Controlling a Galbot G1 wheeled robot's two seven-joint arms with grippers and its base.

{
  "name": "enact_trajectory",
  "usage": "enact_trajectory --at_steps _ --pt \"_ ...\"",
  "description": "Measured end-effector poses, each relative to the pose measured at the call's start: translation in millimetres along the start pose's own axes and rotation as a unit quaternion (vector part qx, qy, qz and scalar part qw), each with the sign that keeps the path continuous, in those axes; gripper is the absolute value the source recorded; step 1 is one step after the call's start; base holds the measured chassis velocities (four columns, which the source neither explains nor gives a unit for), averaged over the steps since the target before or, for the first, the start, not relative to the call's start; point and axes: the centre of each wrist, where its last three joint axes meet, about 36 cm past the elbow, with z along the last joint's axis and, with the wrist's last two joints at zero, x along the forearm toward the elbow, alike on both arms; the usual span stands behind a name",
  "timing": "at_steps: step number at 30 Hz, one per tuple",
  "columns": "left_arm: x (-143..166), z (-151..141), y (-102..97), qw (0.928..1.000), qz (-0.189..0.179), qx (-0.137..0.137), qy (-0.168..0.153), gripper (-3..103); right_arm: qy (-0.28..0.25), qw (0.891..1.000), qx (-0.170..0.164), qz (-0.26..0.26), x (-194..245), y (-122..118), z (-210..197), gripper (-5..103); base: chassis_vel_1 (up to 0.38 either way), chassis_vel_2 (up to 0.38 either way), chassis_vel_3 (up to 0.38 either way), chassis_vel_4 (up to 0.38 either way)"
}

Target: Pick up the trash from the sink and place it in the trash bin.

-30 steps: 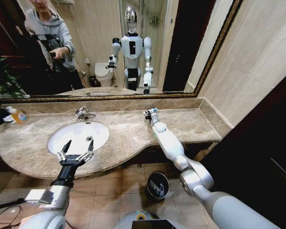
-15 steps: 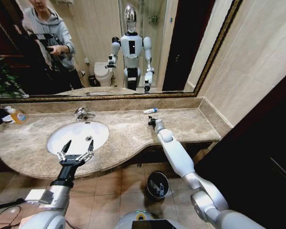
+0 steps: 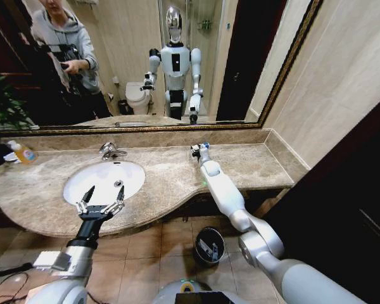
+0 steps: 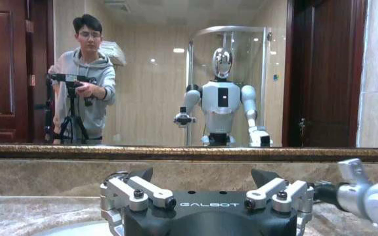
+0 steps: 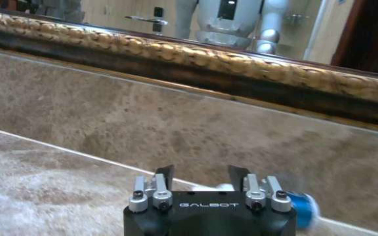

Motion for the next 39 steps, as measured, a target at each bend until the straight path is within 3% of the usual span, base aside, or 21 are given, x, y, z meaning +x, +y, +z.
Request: enact_trajectory --at_steps 5,6,8,9,11,19,27,30,35,39 --pt "0.0 0.0 0.0 1.0000 0.000 0.000 0.000 100 0.015 1.000 0.016 0.009 -16.7 -10.2 2.5 79 0.000 0.000 0.000 0.000" --pt "0.0 0.0 0.0 1.0000 0.000 0.000 0.000 100 0.020 1.000 0.015 0.010 -19.2 -12.7 3.7 84 0.000 0.000 0.000 0.000" --pt "0.0 0.0 0.0 1.0000 0.000 0.000 0.000 100 0.025 1.000 0.012 0.010 -21.0 -14.6 4.5 84 0.000 0.000 0.000 0.000" --pt "0.0 0.0 0.0 1.0000 0.000 0.000 0.000 100 0.032 0.999 0.007 0.007 -22.7 -16.3 6.3 94 0.000 0.000 0.000 0.000" --pt "0.0 0.0 0.0 1.0000 0.000 0.000 0.000 100 0.037 0.999 0.002 0.005 -23.2 -16.9 7.9 98 0.000 0.000 0.000 0.000" --pt "0.0 0.0 0.0 1.0000 0.000 0.000 0.000 100 0.049 0.998 -0.026 -0.015 -14.5 -10.3 8.7 100 0.000 0.000 0.000 0.000" --pt "0.0 0.0 0.0 1.0000 0.000 0.000 0.000 100 0.064 0.997 -0.042 -0.008 22.1 -49.6 26.9 100 0.000 0.000 0.000 0.000" --pt "0.0 0.0 0.0 1.0000 0.000 0.000 0.000 100 0.040 0.998 -0.039 -0.006 55.2 -67.6 28.2 100 0.000 0.000 0.000 0.000" --pt "0.0 0.0 0.0 1.0000 0.000 0.000 0.000 100 0.016 0.999 -0.036 -0.015 63.4 -60.5 12.1 100 0.000 0.000 0.000 0.000" --pt "0.0 0.0 0.0 1.0000 0.000 0.000 0.000 100 0.006 0.999 -0.029 -0.017 42.7 -47.7 -1.6 100 0.000 0.000 0.000 0.000"
